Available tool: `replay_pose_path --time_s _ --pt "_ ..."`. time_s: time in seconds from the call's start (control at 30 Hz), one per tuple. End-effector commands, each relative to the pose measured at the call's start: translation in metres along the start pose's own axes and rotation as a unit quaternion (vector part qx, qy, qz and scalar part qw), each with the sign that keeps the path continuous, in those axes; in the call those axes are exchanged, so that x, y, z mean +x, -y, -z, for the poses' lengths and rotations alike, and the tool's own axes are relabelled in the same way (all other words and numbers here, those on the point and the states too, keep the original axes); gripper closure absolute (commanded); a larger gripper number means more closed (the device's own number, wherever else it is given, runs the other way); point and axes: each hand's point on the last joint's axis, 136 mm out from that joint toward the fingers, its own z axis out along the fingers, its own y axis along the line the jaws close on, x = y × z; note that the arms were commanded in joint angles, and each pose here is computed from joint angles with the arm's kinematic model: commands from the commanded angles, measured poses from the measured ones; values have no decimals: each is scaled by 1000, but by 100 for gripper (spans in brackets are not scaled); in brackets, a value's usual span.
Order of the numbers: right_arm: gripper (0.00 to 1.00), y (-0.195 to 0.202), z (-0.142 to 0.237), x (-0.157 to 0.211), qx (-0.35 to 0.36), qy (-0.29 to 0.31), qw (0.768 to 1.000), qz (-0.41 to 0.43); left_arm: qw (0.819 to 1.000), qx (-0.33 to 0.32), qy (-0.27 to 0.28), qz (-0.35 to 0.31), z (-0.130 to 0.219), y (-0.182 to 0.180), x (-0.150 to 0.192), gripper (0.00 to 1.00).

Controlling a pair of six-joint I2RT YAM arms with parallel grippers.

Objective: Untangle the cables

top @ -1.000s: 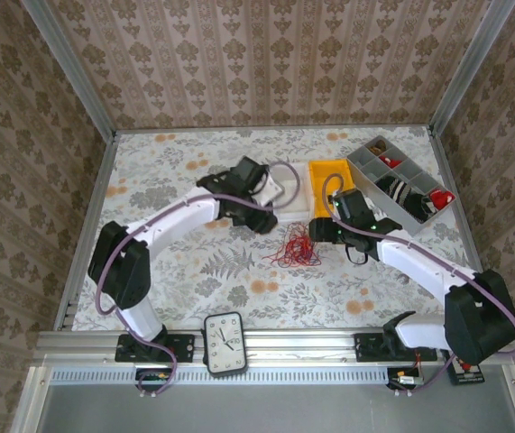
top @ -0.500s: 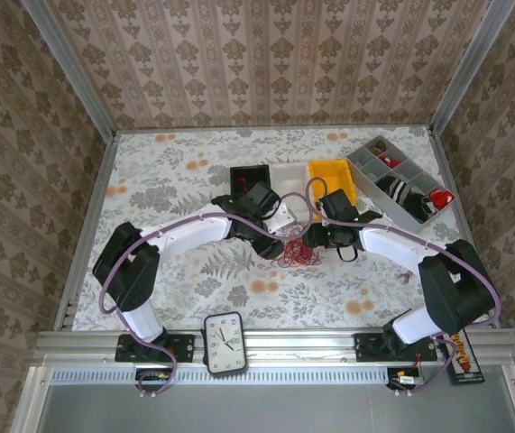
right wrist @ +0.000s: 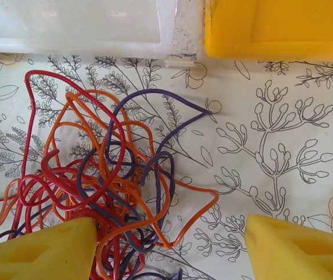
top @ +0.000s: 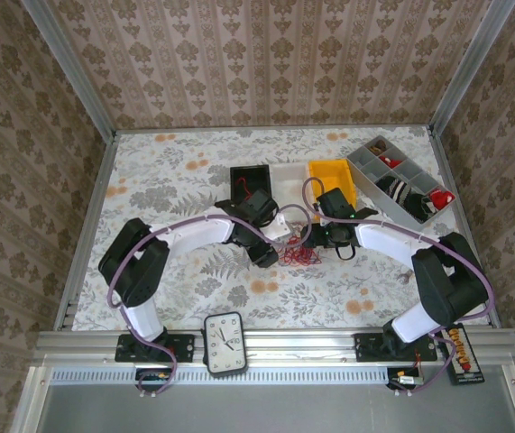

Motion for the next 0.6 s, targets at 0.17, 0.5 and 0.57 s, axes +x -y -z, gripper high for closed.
replay_pose_path --time_s 0.17,0.5,0.57 --pt "30 2 1 -1 7 -10 1000 -2 999 28 -43 -7 -32 0 11 48" --pt "30 1 2 -1 2 -13 1000 -1 1000 -3 0 -16 -23 -10 -9 100" --pt "30 2 1 1 2 -16 1000 -1 1000 -16 7 -16 -16 -14 -9 100"
